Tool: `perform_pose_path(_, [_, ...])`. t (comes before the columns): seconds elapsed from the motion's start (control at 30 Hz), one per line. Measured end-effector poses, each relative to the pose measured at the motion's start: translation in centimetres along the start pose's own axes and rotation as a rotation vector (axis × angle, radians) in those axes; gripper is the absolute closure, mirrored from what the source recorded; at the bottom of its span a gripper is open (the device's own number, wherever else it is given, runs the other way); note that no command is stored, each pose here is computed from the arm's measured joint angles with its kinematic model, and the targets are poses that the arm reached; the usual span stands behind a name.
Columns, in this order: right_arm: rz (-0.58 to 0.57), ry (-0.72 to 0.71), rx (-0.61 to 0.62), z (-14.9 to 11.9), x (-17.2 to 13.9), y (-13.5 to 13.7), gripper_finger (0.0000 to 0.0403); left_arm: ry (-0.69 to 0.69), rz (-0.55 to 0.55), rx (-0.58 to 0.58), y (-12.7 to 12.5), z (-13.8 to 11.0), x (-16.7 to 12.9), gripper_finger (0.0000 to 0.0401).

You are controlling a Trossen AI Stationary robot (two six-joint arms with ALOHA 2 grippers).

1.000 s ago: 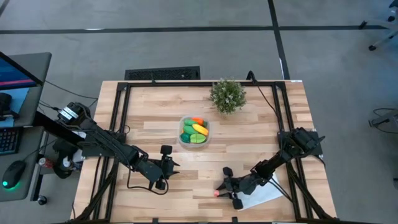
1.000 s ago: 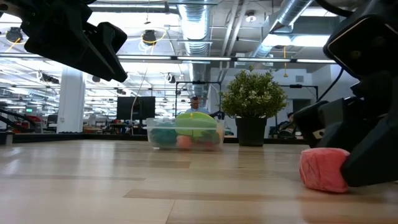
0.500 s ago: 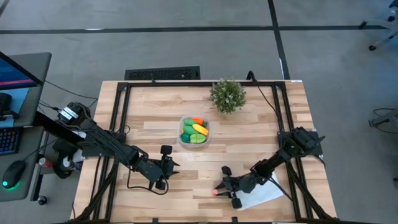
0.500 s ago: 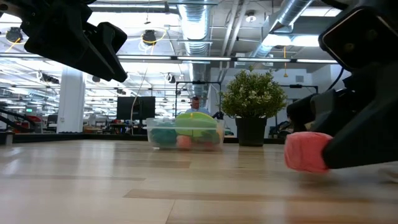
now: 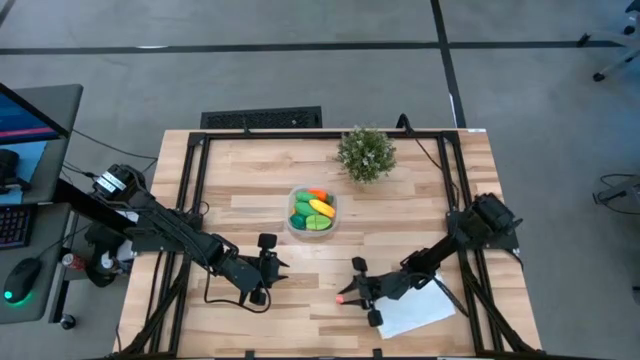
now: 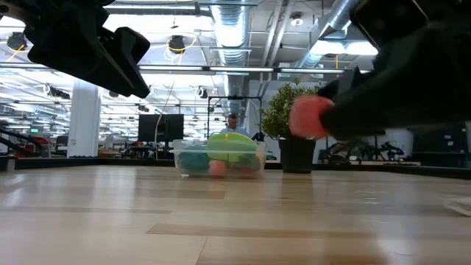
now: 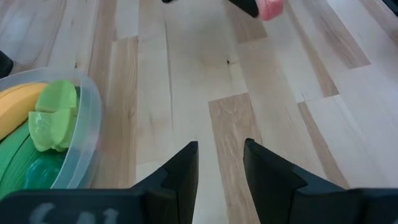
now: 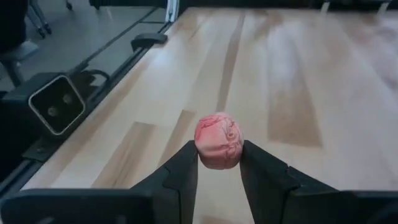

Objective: Pick and placing Produce into tupperware
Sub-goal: Put the pink peach into the transparent container

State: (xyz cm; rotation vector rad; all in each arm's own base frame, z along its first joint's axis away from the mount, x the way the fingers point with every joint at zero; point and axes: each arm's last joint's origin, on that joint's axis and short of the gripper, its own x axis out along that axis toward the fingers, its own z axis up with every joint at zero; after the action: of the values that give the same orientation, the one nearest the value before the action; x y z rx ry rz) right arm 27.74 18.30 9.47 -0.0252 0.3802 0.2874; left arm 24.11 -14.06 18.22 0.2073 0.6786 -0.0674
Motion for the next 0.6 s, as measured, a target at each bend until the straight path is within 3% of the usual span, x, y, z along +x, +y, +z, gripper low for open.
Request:
perform_pose_path(0.3, [-0.077, 0.022, -0.068, 2.9, -1.2, -2.7, 0.0296, 0.005, -0.027, -0.007, -0.1, 0.0, 0.0, 0.0283])
perform_pose_path(0.6, [-0.214, 0.06, -0.06, 4.3, -1.7, -7.4, 0.0296, 0.014, -0.067, -0.007, -0.2, 0.0, 0.0, 0.0283])
